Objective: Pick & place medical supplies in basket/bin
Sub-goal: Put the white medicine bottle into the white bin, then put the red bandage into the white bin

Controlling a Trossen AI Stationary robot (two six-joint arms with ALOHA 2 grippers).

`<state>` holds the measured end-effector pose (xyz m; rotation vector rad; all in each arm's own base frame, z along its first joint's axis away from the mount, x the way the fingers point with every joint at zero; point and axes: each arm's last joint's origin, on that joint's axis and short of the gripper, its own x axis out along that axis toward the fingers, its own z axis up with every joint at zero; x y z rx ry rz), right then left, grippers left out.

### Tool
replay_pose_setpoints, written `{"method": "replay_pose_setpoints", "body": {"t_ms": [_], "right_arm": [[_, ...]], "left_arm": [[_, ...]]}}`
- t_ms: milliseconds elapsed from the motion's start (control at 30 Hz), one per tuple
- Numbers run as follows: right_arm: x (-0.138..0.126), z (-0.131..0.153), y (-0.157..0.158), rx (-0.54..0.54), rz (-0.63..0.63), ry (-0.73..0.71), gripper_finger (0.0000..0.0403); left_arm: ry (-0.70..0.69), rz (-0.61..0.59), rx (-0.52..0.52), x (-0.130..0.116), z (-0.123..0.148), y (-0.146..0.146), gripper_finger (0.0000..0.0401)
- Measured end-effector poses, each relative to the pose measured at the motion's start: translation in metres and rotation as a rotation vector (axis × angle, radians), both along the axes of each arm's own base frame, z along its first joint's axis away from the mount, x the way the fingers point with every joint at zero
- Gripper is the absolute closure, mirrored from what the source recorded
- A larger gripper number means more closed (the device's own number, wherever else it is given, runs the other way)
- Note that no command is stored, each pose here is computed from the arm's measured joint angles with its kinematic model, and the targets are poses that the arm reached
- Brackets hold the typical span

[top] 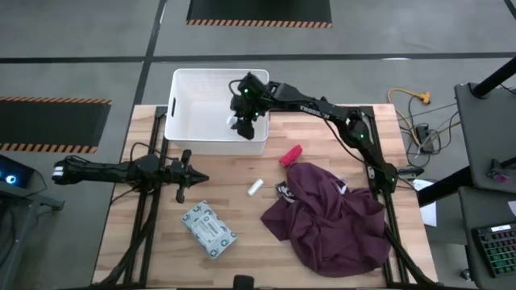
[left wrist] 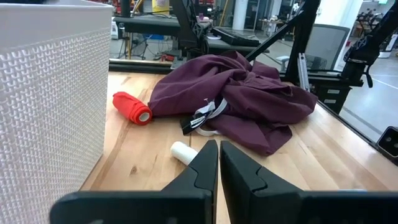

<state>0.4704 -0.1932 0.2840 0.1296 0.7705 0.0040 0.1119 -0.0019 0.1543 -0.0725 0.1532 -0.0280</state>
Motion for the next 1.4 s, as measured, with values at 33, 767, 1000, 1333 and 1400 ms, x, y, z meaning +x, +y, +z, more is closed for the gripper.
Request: {"method": "replay_pose_setpoints", "body": {"t_ms": [33, 767, 1000, 1333, 1400], "right_arm": [[0.000, -0.004, 0.001, 0.004, 0.002, 0.014, 0.0227], [-0.001, -0.008, 0.000, 0.056, -0.094, 0.047, 0.0152], [-0.016, 0.039, 0.012, 0.175, -0.073, -0.026, 0.0138], [-0.082, 0.143, 0.075, -0.037, 0.141, -0.130, 0.0172], [-0.094, 0.146, 0.086, -0.163, 0.110, -0.033, 0.0173]], "left_arm": [[0.000, -0.001, 0.000, 0.000, 0.000, 0.000, 0.0401], [0.000, 0.000, -0.001, 0.000, 0.000, 0.000, 0.0401], [0.000, -0.001, -0.001, 0.000, 0.000, 0.000, 0.0401], [0.000, -0.001, -0.001, 0.000, 0.000, 0.000, 0.0401], [0.000, 0.000, -0.001, 0.000, 0.000, 0.000, 0.0401]]}}
